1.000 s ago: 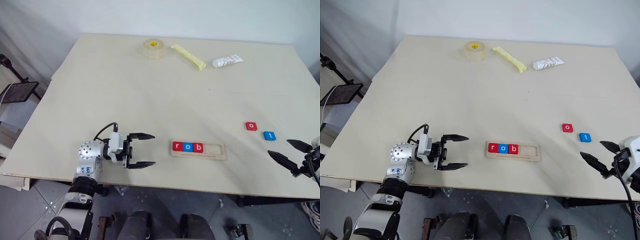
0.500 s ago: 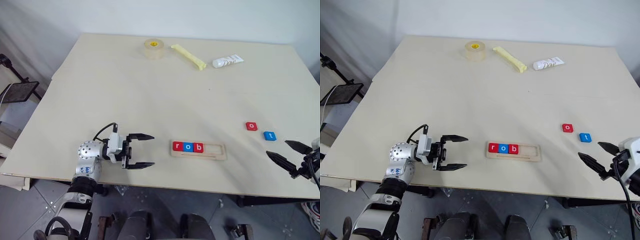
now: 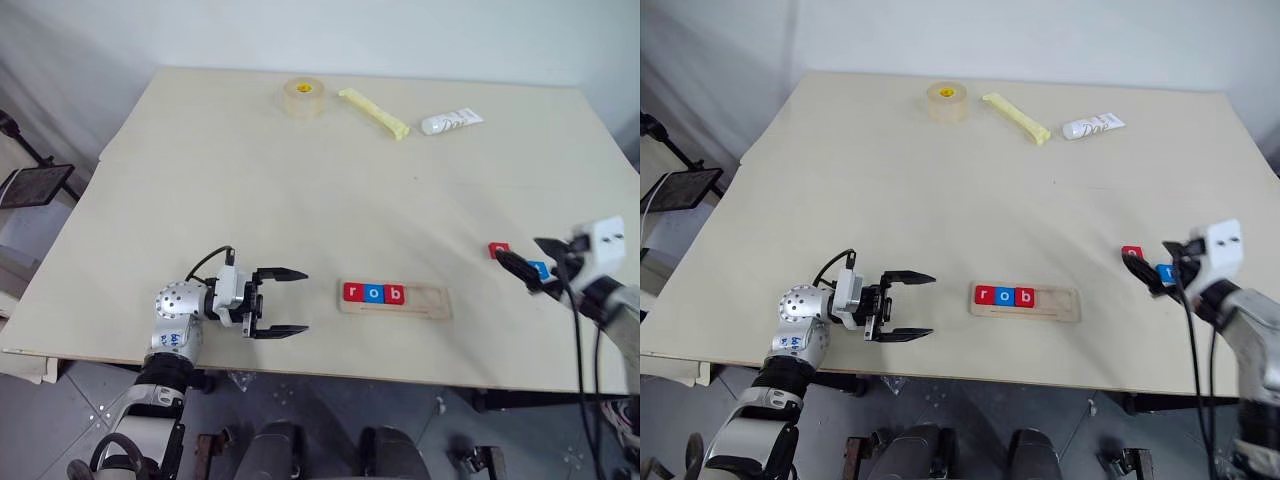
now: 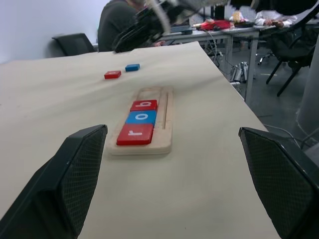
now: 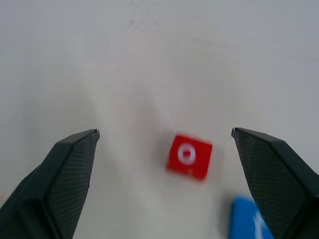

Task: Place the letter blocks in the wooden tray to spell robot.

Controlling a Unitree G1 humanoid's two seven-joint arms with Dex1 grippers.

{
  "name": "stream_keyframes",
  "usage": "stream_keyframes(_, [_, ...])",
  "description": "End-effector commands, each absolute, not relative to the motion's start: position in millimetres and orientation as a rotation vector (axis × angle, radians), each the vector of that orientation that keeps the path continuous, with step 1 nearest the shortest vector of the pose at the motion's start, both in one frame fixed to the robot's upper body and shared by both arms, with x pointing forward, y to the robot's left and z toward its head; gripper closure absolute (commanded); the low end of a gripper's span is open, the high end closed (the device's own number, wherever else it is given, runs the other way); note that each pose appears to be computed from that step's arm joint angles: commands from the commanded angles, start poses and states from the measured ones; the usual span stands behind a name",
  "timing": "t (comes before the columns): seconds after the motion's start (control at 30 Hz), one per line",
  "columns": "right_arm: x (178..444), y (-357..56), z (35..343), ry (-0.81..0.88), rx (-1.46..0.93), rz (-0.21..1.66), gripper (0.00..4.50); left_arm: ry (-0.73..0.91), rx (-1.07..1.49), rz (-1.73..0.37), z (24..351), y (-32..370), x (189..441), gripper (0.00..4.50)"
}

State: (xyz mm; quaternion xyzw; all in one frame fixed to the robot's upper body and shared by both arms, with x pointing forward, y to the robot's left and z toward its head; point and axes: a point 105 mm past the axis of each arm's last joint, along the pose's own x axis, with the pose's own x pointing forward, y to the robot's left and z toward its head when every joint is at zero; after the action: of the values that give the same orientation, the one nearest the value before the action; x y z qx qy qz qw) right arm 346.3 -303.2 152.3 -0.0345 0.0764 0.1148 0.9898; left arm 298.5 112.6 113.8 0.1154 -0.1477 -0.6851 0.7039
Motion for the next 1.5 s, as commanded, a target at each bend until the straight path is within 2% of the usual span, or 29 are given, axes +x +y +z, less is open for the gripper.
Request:
stream_keyframes(0.03, [357, -311, 143, 0.169, -0.065, 0.158, 0.04, -0.351, 0.281, -1.514, 118, 113, 298, 0.00])
stream_keyframes(0.17, [366, -314, 128, 0.206, -0.053, 0.115, 0.04, -0.354, 0.283, -1.503, 118, 114, 297, 0.00])
stream_keyframes(0.37, [365, -311, 115, 0.233, -0.047, 0.090, 0.04, -0.348, 0.284, -1.484, 117, 118, 294, 0.00])
stream_keyframes(0.8, [361, -306, 106, 0.235, 0.025, 0.035, 0.04, -0.350, 0.279, -1.495, 117, 112, 296, 0.00])
stream_keyframes(0.9, [361, -304, 107, 0.230, 0.026, 0.024, 0.59, -0.350, 0.277, -1.502, 117, 111, 296, 0.00])
stream_keyframes(1.13, [359, -299, 109, 0.205, 0.017, 0.013, 2.91, -0.350, 0.280, -1.510, 118, 110, 298, 0.00])
stream_keyframes(1.23, [355, -297, 127, 0.119, 0.003, -0.025, 3.03, -0.350, 0.282, -1.509, 119, 111, 298, 0.00])
stream_keyframes(1.33, [337, -286, 147, 0.053, -0.008, -0.030, 3.03, -0.345, 0.285, -1.509, 118, 115, 297, 0.00])
stream_keyframes(1.5, [299, -265, 140, 0.085, -0.015, -0.031, 3.03, -0.339, 0.280, -1.505, 117, 118, 295, 0.00])
